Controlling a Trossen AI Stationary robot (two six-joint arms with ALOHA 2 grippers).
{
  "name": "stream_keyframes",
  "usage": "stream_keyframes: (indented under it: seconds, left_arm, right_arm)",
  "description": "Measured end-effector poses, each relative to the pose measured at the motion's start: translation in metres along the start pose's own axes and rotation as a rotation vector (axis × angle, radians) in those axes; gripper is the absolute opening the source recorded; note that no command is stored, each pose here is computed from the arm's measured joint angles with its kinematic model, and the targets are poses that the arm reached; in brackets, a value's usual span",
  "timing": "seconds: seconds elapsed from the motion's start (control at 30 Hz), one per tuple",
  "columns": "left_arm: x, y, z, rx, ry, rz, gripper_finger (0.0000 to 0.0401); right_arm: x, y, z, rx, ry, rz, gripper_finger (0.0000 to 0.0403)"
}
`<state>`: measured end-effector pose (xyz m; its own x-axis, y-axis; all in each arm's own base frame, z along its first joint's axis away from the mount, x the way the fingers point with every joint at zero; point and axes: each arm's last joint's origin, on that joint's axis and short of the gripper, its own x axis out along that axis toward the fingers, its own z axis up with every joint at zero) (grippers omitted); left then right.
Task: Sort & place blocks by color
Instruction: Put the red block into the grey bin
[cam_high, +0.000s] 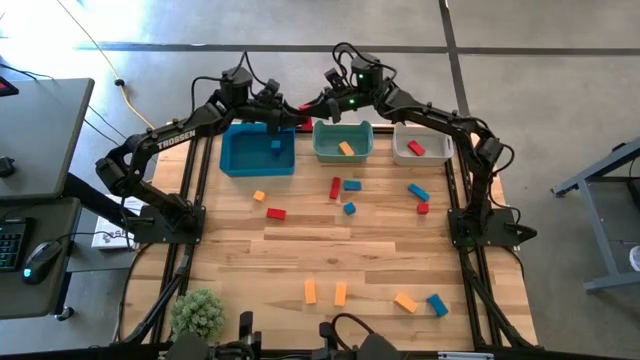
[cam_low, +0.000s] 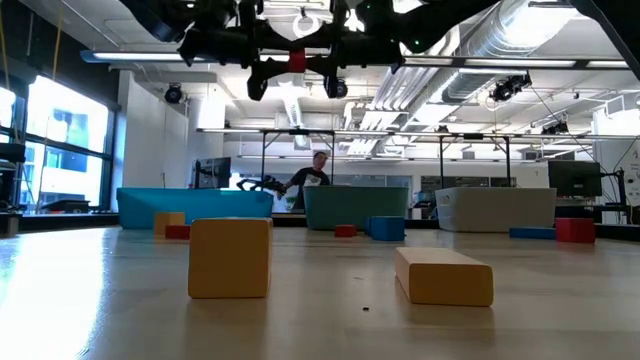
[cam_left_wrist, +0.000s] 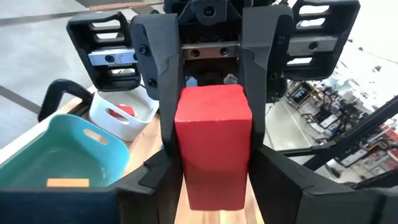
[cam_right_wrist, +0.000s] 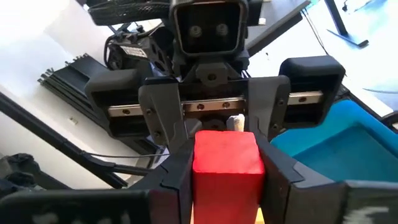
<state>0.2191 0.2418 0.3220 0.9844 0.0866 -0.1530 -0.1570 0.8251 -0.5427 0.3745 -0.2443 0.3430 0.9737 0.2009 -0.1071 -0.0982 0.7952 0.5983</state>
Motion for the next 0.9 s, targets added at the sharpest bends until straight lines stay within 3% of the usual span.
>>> stream_keyframes:
  seconds: [0.3,0.53,0.9]
  left_arm:
    - [-0.002,0.005,-0.007,0.001,0.053,0.043,0.017]
    - [-0.007,0.011,-0.005,0.002,0.034,0.083,0.0194]
    - [-0.012,0.016,-0.002,0.026,0.012,0.136,0.0195]
  right_arm:
    - [-0.011,-0.008,0.003,0.025,0.0,-0.057,0.0105]
    - [-0.02,-0.019,-0.007,0.089,0.078,-0.15,0.0105]
    - [-0.067,-0.028,-0.026,0.139,0.278,-0.662,0.0105]
